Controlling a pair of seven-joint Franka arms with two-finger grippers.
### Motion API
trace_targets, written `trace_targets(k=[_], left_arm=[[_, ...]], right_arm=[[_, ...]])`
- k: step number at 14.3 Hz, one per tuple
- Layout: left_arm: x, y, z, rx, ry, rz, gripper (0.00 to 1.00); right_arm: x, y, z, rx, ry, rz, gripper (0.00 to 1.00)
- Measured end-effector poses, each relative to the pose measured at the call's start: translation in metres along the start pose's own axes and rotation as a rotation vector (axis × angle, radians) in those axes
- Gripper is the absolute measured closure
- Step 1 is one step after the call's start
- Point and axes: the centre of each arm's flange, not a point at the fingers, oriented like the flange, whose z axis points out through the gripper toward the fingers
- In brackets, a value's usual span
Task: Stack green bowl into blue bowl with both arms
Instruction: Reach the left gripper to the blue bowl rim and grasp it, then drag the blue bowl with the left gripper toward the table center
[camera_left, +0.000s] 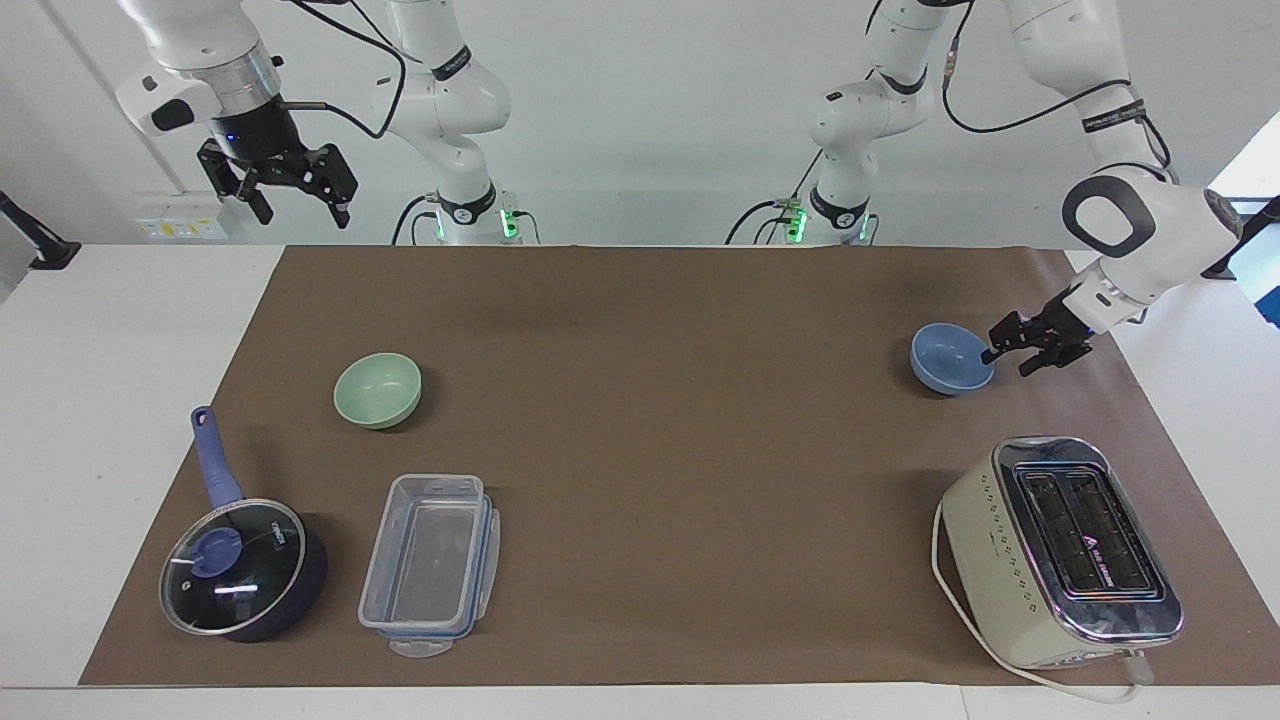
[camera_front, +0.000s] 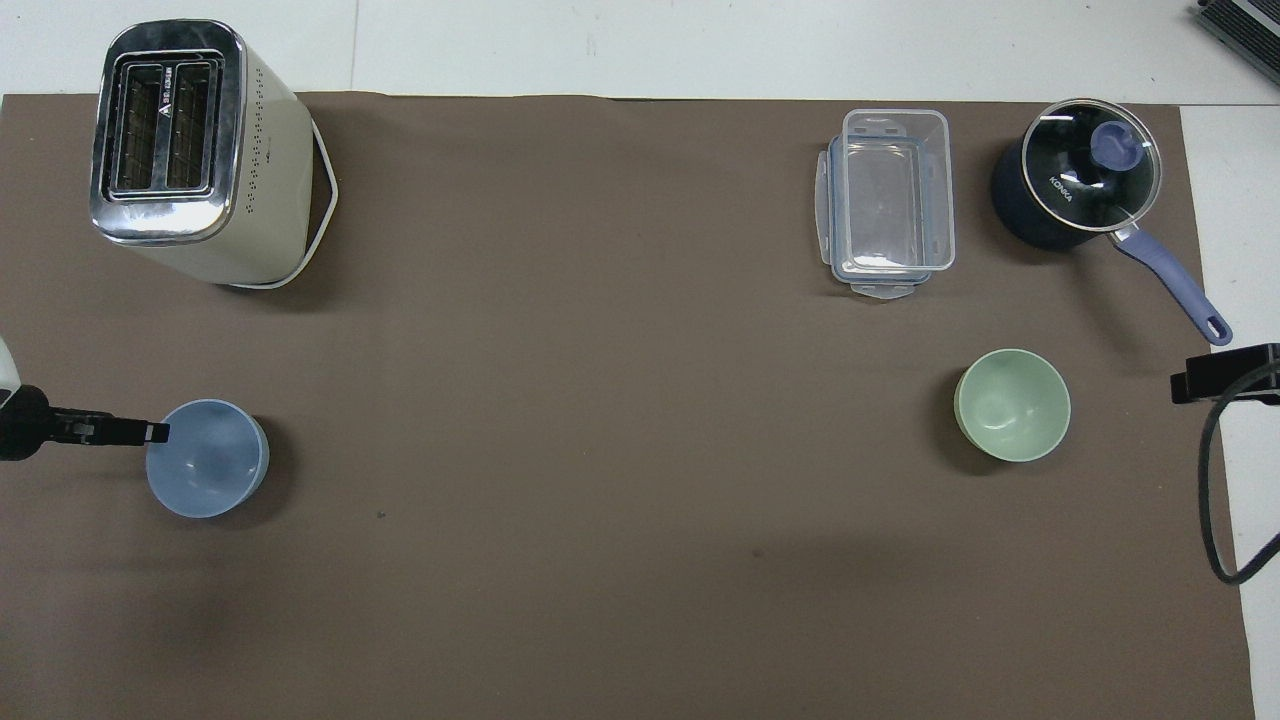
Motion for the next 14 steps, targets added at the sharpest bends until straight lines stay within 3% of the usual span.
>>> trace_targets(k=[7, 8, 12, 13, 14], left_arm=[[-0.001, 0.0, 0.021, -0.019, -0.034, -0.001, 0.32], [-0.001, 0.0, 0.022, -0.02, -0.036, -0.002, 0.39], [-0.003, -0.001, 0.023, -0.022, -0.037, -0.005, 0.88], [-0.003, -0.002, 0.022, -0.022, -0.036, -0.006, 0.96], [-0.003, -0.002, 0.022, -0.022, -0.036, -0.004, 0.96]], right_arm=[[0.0, 0.0, 0.0, 0.0, 0.0, 0.0, 0.0], [0.0, 0.0, 0.0, 0.0, 0.0, 0.0, 0.0], [0.0, 0.0, 0.0, 0.0, 0.0, 0.0, 0.0], [0.0, 0.0, 0.0, 0.0, 0.0, 0.0, 0.0], [0.0, 0.0, 0.0, 0.0, 0.0, 0.0, 0.0]])
